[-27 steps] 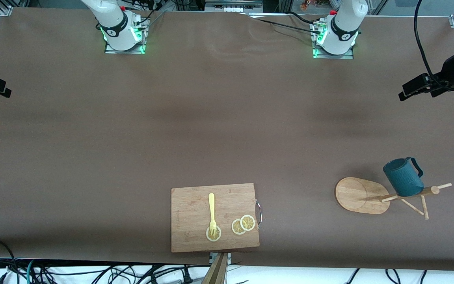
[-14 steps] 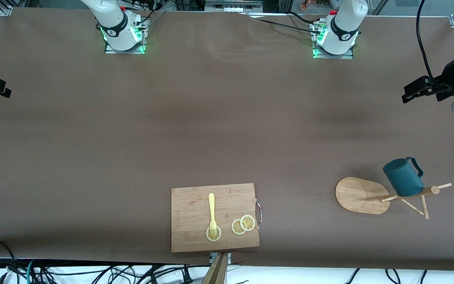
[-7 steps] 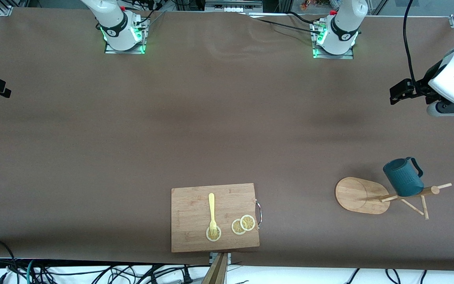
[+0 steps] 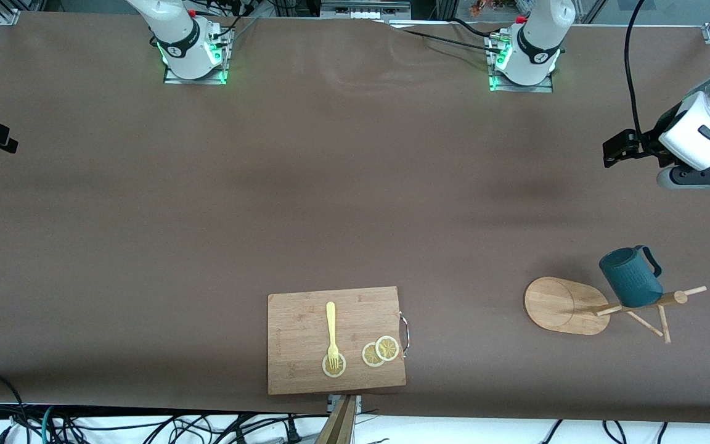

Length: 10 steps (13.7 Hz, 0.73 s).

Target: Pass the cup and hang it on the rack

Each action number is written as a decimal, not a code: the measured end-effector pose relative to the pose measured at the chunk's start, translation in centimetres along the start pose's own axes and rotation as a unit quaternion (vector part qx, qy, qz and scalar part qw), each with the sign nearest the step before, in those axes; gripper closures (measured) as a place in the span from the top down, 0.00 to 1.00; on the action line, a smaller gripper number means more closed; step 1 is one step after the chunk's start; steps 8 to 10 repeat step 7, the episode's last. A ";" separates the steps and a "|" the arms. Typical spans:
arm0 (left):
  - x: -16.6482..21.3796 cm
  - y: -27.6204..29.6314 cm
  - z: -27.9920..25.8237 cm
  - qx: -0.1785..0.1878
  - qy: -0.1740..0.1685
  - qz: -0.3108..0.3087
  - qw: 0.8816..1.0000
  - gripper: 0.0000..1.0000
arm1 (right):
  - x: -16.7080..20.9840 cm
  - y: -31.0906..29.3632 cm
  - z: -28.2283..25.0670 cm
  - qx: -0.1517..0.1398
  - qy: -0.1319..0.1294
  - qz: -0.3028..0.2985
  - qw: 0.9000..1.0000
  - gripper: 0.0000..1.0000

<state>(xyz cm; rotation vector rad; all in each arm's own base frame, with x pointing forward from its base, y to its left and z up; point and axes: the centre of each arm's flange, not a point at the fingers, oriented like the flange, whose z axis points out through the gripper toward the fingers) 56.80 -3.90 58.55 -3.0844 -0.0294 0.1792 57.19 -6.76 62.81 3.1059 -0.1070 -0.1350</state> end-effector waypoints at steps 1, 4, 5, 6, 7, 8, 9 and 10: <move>0.0 0.0 0.0 0.000 0.000 0.000 1.000 1.00 | 0.0 0.0 0.1 0.000 -0.001 0.000 1.000 1.00; 0.0 -0.1 -0.1 0.000 0.001 -0.001 1.000 1.00 | 0.1 0.0 0.2 0.000 -0.002 0.000 1.000 1.00; 0.0 -0.2 -0.1 0.000 0.001 -0.002 1.000 1.00 | 0.1 0.0 0.2 0.000 -0.002 0.000 1.000 1.00; 0.0 -0.2 -0.3 0.000 0.004 -0.002 1.000 1.00 | 0.1 0.0 0.2 0.000 -0.002 0.000 1.000 1.00; 0.0 -0.2 -0.8 -0.001 0.009 -0.002 1.000 1.00 | 0.1 0.0 0.2 0.000 -0.002 0.000 1.000 1.00; 0.0 -0.2 -0.8 -0.001 0.009 -0.002 1.000 1.00 | 0.1 0.0 0.2 0.000 -0.002 0.000 1.000 1.00; 0.0 -0.2 -0.8 -0.001 0.009 -0.002 1.000 1.00 | 0.1 0.0 0.2 0.000 -0.002 0.000 1.000 1.00; 0.0 -0.2 -0.8 -0.001 0.009 -0.002 1.000 1.00 | 0.1 0.0 0.2 0.000 -0.002 0.000 1.000 1.00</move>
